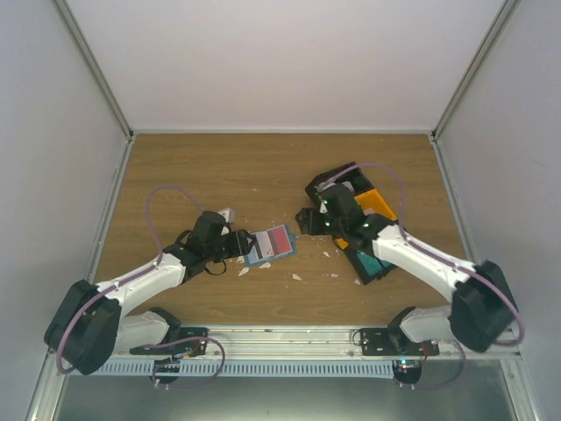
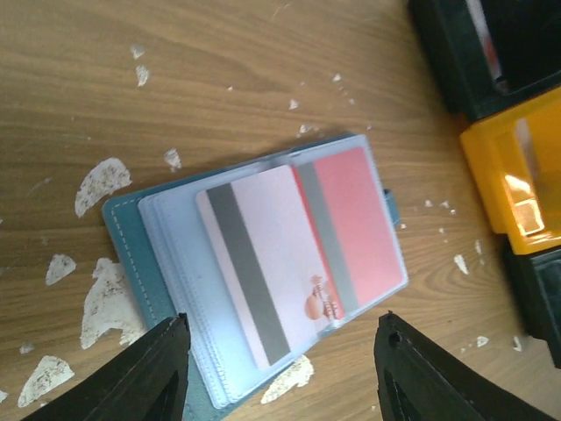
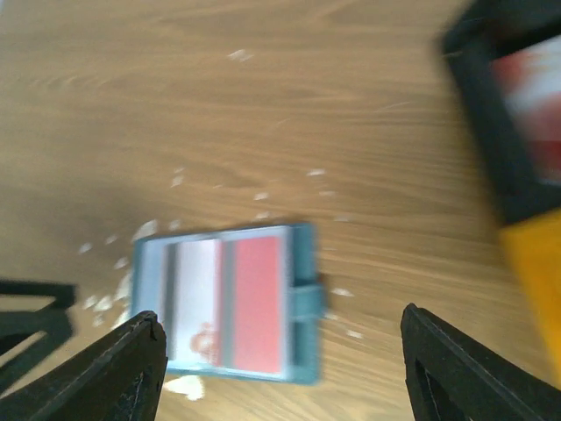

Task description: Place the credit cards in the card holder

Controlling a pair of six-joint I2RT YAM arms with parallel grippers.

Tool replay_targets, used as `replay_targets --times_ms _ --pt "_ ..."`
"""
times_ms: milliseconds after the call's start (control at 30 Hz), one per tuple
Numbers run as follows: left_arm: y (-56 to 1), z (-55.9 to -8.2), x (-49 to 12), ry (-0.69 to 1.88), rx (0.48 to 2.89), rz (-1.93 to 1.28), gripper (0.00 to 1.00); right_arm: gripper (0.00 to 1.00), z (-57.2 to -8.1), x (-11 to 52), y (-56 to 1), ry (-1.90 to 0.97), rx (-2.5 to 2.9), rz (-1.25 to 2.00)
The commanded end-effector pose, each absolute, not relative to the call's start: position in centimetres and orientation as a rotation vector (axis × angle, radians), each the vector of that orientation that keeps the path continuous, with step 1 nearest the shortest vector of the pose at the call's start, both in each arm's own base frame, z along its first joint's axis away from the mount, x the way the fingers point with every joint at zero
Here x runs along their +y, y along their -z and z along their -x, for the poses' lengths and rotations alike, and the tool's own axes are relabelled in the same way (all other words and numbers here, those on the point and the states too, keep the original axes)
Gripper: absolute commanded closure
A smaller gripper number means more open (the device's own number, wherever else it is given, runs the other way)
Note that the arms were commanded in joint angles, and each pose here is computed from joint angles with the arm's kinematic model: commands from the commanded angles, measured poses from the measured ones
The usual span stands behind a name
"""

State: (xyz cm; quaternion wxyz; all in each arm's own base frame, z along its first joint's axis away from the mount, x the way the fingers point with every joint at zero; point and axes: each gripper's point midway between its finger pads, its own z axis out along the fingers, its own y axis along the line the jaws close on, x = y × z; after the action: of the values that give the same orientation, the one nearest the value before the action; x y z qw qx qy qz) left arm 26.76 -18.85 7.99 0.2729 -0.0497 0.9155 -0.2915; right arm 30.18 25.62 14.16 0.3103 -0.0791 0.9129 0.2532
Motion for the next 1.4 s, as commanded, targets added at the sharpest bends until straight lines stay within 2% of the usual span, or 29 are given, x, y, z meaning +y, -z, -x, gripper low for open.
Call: replay_targets --times_ms 0,133,300,633,867,1200,1367 --pt "-10.7 -27.4 -19.1 0.806 2.369 0.107 0.4 0.29 -29.7 13.8 -15.0 -0.093 2.421 -0.19" --pt "-11.0 -27.2 -19.2 0.836 2.351 0.105 0.39 0.36 -25.7 6.5 -14.0 0.2 2.383 -0.537" --pt "-10.4 -26.8 -19.5 0.854 2.368 0.095 0.4 0.41 -23.3 4.0 -12.2 0.262 2.407 -0.633" --pt "-10.1 -26.2 -20.0 0.901 2.379 0.07 0.4 0.46 -25.7 4.3 -8.4 0.072 2.583 -0.479" --pt "-10.8 -26.5 -20.8 0.938 2.354 0.024 0.4 0.39 -29.7 4.8 -8.8 -0.046 2.566 -0.395" --pt "-11.1 -25.8 -23.4 1.08 2.348 -0.096 0.41 0.38 -33.8 5.9 -7.2 -0.12 2.598 -0.266" --pt "-11.3 -25.3 -25.9 1.179 2.343 -0.175 0.43 0.38 -33.3 6.5 -5.7 -0.145 2.664 -0.21"
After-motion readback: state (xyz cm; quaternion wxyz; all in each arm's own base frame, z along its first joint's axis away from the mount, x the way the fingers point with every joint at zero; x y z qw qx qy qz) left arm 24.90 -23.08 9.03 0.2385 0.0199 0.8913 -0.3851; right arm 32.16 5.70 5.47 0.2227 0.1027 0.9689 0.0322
